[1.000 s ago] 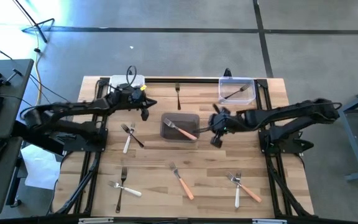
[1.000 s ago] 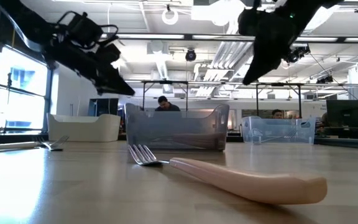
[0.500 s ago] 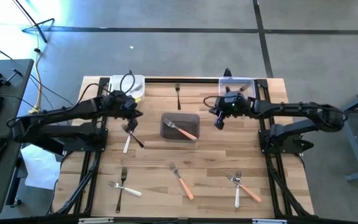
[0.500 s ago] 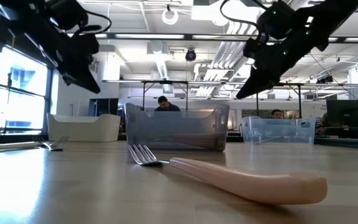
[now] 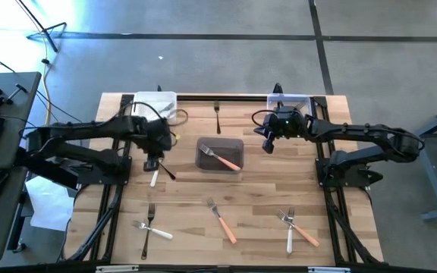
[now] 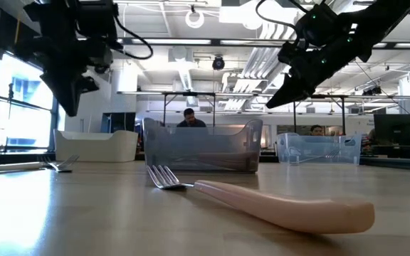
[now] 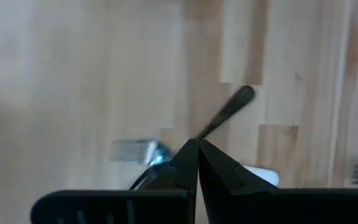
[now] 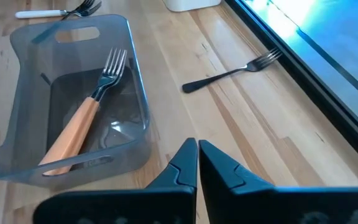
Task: Sort silverware by color (type)
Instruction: Put the middle black fork into the transparent bin
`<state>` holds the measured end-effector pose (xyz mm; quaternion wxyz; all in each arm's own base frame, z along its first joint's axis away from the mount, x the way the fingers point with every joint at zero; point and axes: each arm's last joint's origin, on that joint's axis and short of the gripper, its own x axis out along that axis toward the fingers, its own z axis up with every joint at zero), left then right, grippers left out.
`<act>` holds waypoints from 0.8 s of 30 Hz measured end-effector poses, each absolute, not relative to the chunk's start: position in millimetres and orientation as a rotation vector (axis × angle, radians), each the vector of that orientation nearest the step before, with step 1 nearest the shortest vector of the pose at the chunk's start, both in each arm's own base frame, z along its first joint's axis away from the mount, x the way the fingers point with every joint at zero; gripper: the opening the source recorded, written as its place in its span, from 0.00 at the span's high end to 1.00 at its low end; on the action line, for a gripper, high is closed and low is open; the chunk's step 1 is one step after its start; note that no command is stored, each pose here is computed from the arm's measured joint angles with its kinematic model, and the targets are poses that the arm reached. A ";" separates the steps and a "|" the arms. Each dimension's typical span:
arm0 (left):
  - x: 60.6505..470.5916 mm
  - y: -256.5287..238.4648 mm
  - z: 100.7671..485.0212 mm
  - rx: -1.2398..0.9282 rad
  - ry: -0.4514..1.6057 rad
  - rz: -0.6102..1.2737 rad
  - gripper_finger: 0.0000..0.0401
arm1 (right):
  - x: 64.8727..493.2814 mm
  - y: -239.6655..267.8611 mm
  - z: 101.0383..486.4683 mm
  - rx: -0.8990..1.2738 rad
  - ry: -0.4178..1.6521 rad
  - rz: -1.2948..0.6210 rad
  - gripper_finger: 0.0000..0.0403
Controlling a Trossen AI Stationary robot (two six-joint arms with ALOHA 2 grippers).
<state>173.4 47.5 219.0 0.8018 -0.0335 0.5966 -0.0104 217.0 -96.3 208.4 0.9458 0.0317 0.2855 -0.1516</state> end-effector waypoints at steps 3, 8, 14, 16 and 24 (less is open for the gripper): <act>184.3 42.1 208.0 -0.002 1.325 -0.119 0.94 | 217.3 -95.6 208.3 0.065 0.582 -0.306 1.00; 197.6 32.1 191.2 0.100 1.394 -0.250 0.81 | 217.1 -95.5 207.9 0.073 0.585 -0.308 1.00; 206.4 26.6 172.7 0.267 1.514 -0.272 0.69 | 217.0 -95.5 207.9 0.073 0.586 -0.308 1.00; 209.1 25.3 166.0 0.285 1.545 -0.301 0.68 | 217.0 -95.5 207.8 0.073 0.586 -0.308 1.00; 218.6 24.9 148.2 0.321 1.586 -0.335 0.69 | 216.9 -95.4 207.6 0.067 0.589 -0.306 1.00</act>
